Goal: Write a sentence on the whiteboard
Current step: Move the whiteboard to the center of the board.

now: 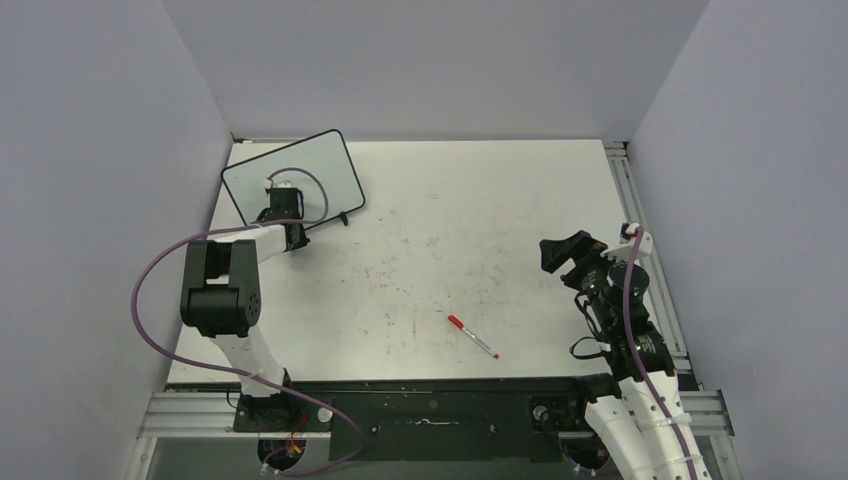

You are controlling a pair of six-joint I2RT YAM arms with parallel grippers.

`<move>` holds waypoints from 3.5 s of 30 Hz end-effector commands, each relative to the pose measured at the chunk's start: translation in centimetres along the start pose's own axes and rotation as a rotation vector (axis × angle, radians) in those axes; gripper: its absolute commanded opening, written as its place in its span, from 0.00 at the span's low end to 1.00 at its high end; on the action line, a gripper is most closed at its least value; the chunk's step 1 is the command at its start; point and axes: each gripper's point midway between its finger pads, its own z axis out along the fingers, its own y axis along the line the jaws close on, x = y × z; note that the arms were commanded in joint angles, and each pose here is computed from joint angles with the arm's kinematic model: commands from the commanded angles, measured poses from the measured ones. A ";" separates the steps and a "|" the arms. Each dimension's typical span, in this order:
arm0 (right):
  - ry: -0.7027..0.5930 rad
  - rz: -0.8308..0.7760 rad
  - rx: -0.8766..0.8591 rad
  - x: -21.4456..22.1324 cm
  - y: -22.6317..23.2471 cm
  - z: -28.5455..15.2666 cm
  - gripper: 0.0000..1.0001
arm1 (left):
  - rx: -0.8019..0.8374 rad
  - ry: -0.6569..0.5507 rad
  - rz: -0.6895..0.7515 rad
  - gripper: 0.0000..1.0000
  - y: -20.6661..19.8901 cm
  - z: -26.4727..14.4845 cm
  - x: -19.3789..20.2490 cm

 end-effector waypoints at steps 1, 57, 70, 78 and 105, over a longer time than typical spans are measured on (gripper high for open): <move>-0.024 -0.014 -0.036 -0.8 0.9 0.0 0.90 | 0.149 0.018 0.134 0.00 -4.5 -2.6 1.7; 0.037 -0.060 -0.011 2.1 -1.0 -0.8 0.90 | 0.229 0.076 0.494 0.00 -9.1 -11.1 9.0; 0.085 -0.079 0.006 4.1 -2.2 0.1 0.90 | 0.222 0.198 0.479 0.00 -8.8 -11.6 10.7; 0.110 -0.082 0.009 5.4 -2.7 0.6 0.90 | 0.212 0.259 0.462 0.00 -8.7 -11.3 12.0; 0.154 -0.081 -0.020 7.8 -1.8 1.6 0.90 | 0.210 0.238 0.330 0.00 -9.8 -15.5 15.7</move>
